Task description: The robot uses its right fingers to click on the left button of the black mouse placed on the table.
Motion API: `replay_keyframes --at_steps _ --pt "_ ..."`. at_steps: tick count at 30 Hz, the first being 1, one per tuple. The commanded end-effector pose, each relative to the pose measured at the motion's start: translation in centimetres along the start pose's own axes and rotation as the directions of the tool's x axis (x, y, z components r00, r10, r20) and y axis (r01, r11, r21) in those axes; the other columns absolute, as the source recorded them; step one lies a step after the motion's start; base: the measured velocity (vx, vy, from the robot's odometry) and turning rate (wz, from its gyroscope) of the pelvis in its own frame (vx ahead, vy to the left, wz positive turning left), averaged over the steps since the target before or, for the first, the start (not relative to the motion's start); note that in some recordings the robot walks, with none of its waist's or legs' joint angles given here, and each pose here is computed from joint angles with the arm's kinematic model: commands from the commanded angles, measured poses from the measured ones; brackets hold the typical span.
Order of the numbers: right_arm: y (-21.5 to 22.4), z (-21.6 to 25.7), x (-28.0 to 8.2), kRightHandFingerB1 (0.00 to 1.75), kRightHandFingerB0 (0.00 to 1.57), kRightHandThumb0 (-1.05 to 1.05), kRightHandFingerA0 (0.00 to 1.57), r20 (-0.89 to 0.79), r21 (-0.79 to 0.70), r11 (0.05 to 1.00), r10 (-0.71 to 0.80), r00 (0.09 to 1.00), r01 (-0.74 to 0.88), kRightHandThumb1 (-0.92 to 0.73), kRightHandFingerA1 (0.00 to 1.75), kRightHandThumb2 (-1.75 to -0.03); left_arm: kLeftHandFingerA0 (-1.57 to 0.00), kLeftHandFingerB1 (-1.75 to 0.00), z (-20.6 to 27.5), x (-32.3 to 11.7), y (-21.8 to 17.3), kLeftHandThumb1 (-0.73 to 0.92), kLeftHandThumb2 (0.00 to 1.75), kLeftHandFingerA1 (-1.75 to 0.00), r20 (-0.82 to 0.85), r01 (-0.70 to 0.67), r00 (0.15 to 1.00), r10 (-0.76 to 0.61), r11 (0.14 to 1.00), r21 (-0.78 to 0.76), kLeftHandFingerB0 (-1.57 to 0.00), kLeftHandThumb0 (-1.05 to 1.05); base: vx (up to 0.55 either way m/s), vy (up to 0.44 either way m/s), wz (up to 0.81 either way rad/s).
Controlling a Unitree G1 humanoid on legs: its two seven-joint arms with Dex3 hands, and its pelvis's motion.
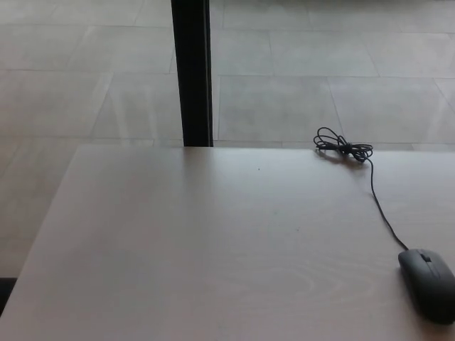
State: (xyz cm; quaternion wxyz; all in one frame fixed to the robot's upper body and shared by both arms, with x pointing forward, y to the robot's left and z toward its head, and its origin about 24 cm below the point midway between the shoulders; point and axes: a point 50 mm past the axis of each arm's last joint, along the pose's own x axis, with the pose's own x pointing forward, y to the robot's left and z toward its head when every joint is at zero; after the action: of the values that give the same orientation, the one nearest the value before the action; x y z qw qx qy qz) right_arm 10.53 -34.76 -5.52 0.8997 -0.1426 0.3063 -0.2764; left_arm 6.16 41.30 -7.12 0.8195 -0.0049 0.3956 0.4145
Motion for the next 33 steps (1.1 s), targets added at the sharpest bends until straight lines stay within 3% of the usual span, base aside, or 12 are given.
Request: replay_keyframes --at_steps 1,3,6,7,8,12,13,24,26,30,31,33 --pt "-2.9 1.5 -0.3 0.39 0.47 -0.50 0.62 0.056 0.139 0.981 -0.143 0.988 0.134 -0.87 0.50 -0.66 -0.73 -0.46 1.3 0.1 1.8 0.92 0.78 -0.55 0.065 -0.057 0.995 0.073 0.975 -0.213 -0.65 -0.92 0.00 0.000 0.00" --pt "-3.6 1.2 -0.1 0.48 0.33 -0.57 0.53 0.039 0.168 0.974 -0.161 0.986 0.152 -0.71 0.59 -0.95 -0.73 -0.47 1.2 0.1 1.8 0.92 0.78 -0.57 0.064 -0.060 0.995 0.076 0.973 -0.222 -0.60 -0.91 0.00 0.000 0.00" --pt "-4.2 1.4 0.1 0.45 0.26 -0.58 0.49 0.036 0.173 0.969 -0.184 0.982 0.175 -0.71 0.57 -0.94 -0.73 -0.47 1.1 0.1 1.7 0.92 0.79 -0.56 0.073 -0.051 0.995 0.068 0.975 -0.215 -0.60 -0.92 0.00 0.000 0.00" --pt "-5.1 1.7 0.3 0.34 0.37 -0.53 0.58 0.030 0.184 0.958 -0.231 0.973 0.221 -0.85 0.47 -0.65 -0.72 -0.47 1.0 0.1 1.6 0.92 0.79 -0.58 0.074 -0.043 0.995 0.061 0.975 -0.218 -0.56 -0.92 0.00 0.000 0.00" --pt "-6.3 2.6 0.6 0.38 0.49 -0.49 0.66 0.031 0.197 0.941 -0.288 0.957 0.276 -0.85 0.69 -0.65 -0.71 -0.46 1.0 0.1 1.6 0.92 0.77 -0.56 0.072 -0.037 0.996 0.055 0.973 -0.226 -0.59 -0.94 0.00 0.000 0.00" --pt "-7.6 4.6 1.4 0.47 0.31 -0.50 0.60 0.092 0.212 0.930 -0.324 0.942 0.299 -0.72 0.62 -0.92 -0.74 -0.47 1.0 0.0 1.8 0.92 0.77 -0.58 0.074 -0.041 0.995 0.061 0.968 -0.249 -0.59 -0.92 0.00 0.000 0.00" --pt "-8.3 6.4 1.6 0.33 0.33 -0.44 0.64 0.132 0.227 0.925 -0.340 0.931 0.305 -0.83 0.46 -0.65 -0.74 -0.47 1.1 0.1 1.7 0.92 0.78 -0.56 0.078 -0.046 0.995 0.066 0.971 -0.232 -0.61 -0.91 0.00 0.000 0.00" --pt "-9.4 22.8 1.4 0.35 0.40 -0.62 0.71 0.521 0.340 0.923 -0.344 0.781 0.180 -0.79 0.49 -0.64 -0.75 -0.47 1.2 0.1 1.4 0.92 0.81 -0.58 0.089 -0.036 0.994 0.057 0.974 -0.222 -0.56 -0.90 0.00 0.000 0.00" --pt "-9.0 23.9 1.1 0.37 0.35 -0.66 0.56 0.572 0.342 0.937 -0.263 0.777 0.067 -0.80 0.51 -0.64 -0.74 -0.46 1.0 0.0 1.7 0.92 0.80 -0.55 0.081 -0.044 0.995 0.064 0.975 -0.219 -0.60 -0.91 0.00 0.000 0.00" --pt "-5.5 27.4 -0.9 0.35 0.33 -0.65 0.55 0.691 0.137 0.989 -0.137 0.710 0.057 -0.77 0.49 -0.65 -0.73 -0.46 1.1 0.0 1.7 0.92 0.79 -0.56 0.091 -0.038 0.994 0.059 0.975 -0.218 -0.60 -0.91 0.00 0.000 0.00" --pt "-4.0 27.8 -1.4 0.36 0.34 -0.63 0.78 0.722 0.055 0.996 -0.085 0.687 0.066 -0.82 0.60 -0.64 -0.70 -0.46 1.1 0.0 1.7 0.92 0.83 -0.55 0.091 -0.041 0.994 0.059 0.980 -0.194 -0.55 -0.91 0.00 0.000 0.00" --pt "-1.6 27.9 -1.7 0.37 0.38 -0.56 0.64 0.746 -0.064 0.992 -0.027 0.665 0.112 -0.80 0.53 -0.64 -0.78 -0.47 1.2 0.1 1.6 0.92 0.79 -0.57 0.079 -0.049 0.995 0.068 0.973 -0.224 -0.61 -0.91 0.00 0.000 0.00"
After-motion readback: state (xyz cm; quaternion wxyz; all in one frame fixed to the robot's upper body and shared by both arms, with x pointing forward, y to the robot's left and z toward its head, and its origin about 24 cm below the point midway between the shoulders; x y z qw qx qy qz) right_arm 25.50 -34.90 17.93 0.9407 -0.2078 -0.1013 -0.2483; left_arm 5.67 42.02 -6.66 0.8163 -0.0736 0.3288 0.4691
